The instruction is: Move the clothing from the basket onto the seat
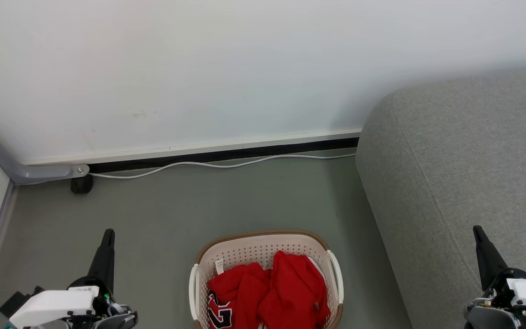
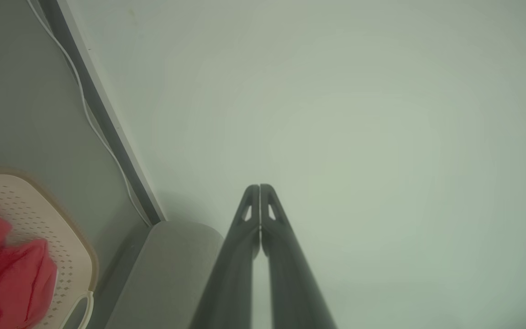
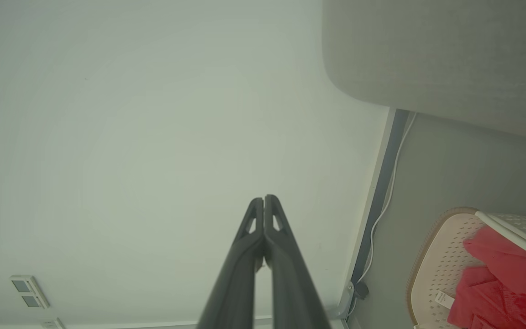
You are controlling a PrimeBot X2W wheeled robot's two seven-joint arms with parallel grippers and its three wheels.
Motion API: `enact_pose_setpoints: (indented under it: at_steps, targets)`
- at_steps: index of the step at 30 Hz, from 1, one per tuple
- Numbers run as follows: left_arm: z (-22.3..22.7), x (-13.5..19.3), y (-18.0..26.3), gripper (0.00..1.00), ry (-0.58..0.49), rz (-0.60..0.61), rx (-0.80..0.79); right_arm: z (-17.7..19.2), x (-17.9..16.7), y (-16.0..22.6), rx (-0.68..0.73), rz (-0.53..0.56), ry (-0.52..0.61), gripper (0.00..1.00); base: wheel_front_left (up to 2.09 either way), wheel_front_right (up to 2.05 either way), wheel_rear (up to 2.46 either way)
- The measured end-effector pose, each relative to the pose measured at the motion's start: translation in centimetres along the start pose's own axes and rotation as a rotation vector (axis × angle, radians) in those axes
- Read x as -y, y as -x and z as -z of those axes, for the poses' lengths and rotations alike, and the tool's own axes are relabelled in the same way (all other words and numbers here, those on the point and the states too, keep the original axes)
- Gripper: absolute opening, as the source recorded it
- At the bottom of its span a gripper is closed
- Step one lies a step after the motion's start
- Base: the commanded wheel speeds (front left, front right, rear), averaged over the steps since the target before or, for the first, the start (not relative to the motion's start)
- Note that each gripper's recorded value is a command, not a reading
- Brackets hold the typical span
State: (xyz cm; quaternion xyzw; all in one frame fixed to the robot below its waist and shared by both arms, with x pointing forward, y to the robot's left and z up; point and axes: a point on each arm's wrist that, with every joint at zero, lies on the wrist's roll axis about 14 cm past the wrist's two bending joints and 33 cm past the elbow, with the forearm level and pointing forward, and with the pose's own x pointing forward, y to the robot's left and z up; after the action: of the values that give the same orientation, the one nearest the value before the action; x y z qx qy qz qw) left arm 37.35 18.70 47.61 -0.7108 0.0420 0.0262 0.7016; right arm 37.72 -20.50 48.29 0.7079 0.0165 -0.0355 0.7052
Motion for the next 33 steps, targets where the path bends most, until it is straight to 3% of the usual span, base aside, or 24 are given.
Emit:
enact_pose_setpoints:
  at_steps: [33]
  targets:
    - [0.00,0.00,0.00,0.00,0.000,0.000,0.000,0.00,0.00,0.00,0.000,0.000,0.000,0.00,0.00,0.00,0.00]
